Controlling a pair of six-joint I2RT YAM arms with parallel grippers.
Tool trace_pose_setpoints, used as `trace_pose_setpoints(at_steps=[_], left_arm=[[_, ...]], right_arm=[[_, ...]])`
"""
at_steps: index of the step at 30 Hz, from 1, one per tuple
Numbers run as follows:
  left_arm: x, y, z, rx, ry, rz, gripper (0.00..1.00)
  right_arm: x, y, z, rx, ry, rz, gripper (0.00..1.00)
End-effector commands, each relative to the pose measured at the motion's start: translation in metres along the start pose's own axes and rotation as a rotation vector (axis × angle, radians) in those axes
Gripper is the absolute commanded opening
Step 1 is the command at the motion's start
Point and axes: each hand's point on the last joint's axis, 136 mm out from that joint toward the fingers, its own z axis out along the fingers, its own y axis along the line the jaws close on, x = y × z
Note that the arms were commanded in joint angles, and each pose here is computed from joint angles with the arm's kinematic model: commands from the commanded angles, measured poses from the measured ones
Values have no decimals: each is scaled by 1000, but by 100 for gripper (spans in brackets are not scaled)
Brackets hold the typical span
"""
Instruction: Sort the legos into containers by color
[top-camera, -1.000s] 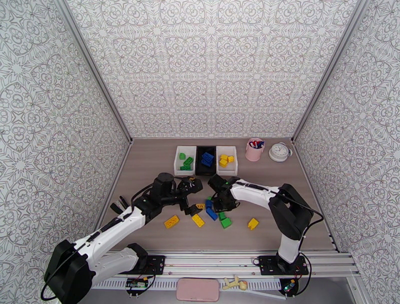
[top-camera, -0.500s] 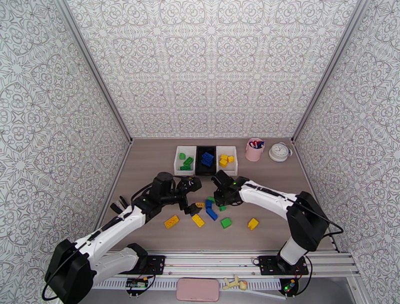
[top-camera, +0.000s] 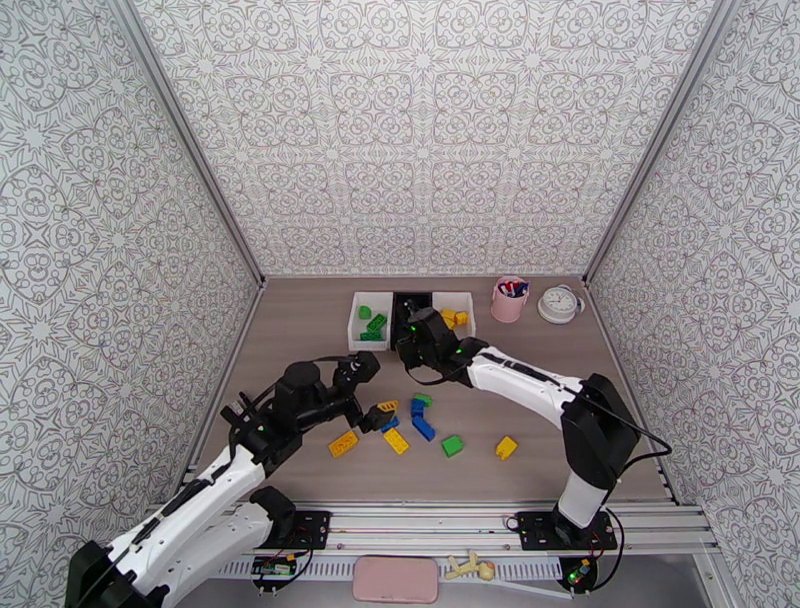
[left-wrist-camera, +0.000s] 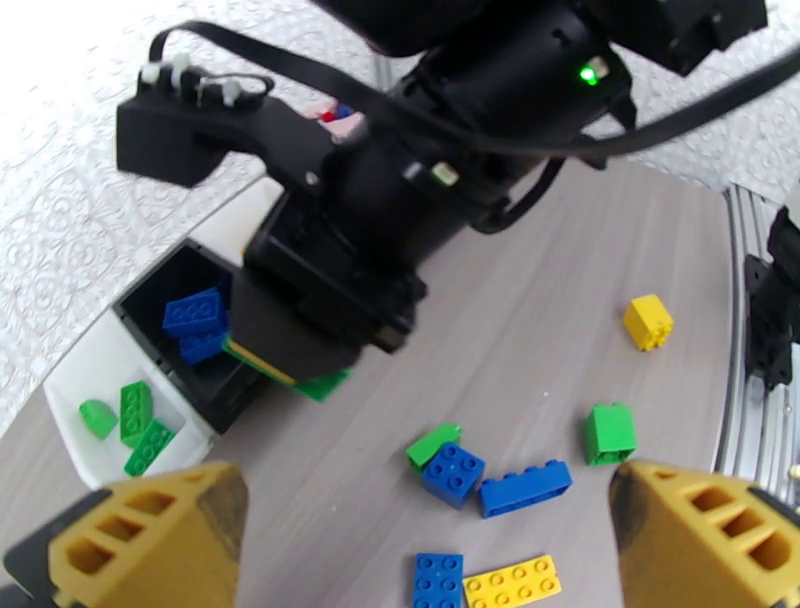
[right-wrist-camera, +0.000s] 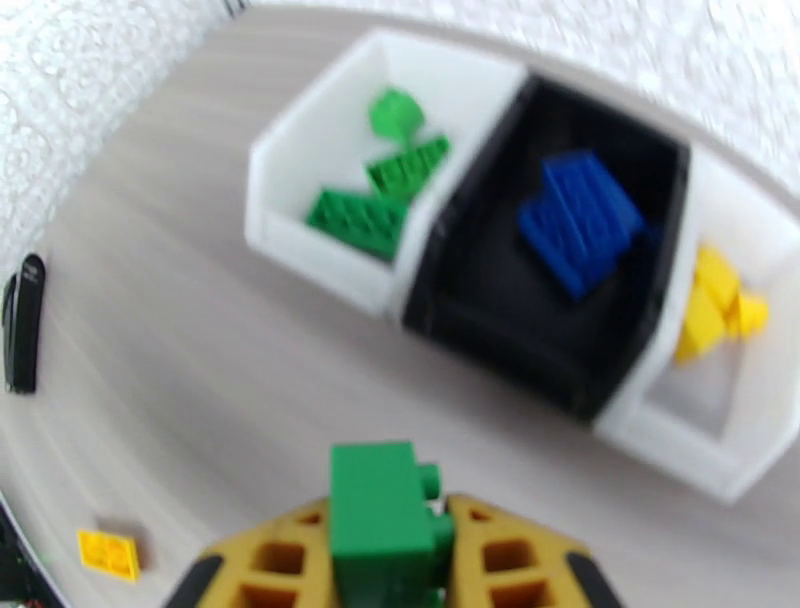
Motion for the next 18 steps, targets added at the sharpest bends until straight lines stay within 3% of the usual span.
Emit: trace_pose_setpoints(at_steps=[1,10,18], left_arm=[[16,14,-6,-107,28,-89,100],[33,26,-12,-197,72,-153,100],[34,31,-12,-226,62,-199,100]], right_arm=[[-51,4,15,-10,-182,-62,20],[-94,15,74,-50,-304,-93,19],[-111,5,127,-51,-328,-30,18]])
